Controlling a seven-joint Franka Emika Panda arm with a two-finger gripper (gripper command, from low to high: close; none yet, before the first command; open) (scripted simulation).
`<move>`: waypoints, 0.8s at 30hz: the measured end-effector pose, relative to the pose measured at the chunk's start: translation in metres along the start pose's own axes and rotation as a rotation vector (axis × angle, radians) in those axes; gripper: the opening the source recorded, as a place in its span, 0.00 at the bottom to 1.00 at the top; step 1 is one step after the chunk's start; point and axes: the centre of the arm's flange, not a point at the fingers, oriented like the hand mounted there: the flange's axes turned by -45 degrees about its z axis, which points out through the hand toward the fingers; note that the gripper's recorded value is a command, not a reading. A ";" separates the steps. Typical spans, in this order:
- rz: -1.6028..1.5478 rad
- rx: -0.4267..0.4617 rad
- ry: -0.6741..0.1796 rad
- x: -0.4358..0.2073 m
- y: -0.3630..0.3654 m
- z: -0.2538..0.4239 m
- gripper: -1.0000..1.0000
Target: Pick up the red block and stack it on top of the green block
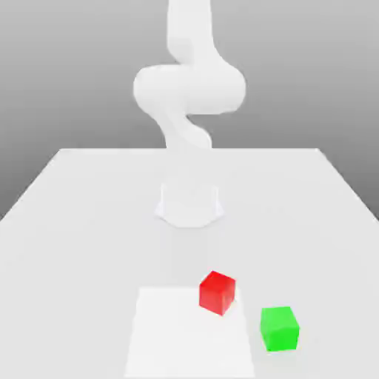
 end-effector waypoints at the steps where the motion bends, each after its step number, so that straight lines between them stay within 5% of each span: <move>1: 0.022 -0.007 -0.037 -0.008 -0.005 0.026 0.50; 9: 0.211 -0.077 -0.327 -0.113 -0.023 0.200 0.50; 17: 0.444 -0.193 -0.649 -0.295 -0.024 0.311 0.50; 24: 0.481 -0.218 -0.691 -0.347 -0.023 0.351 0.50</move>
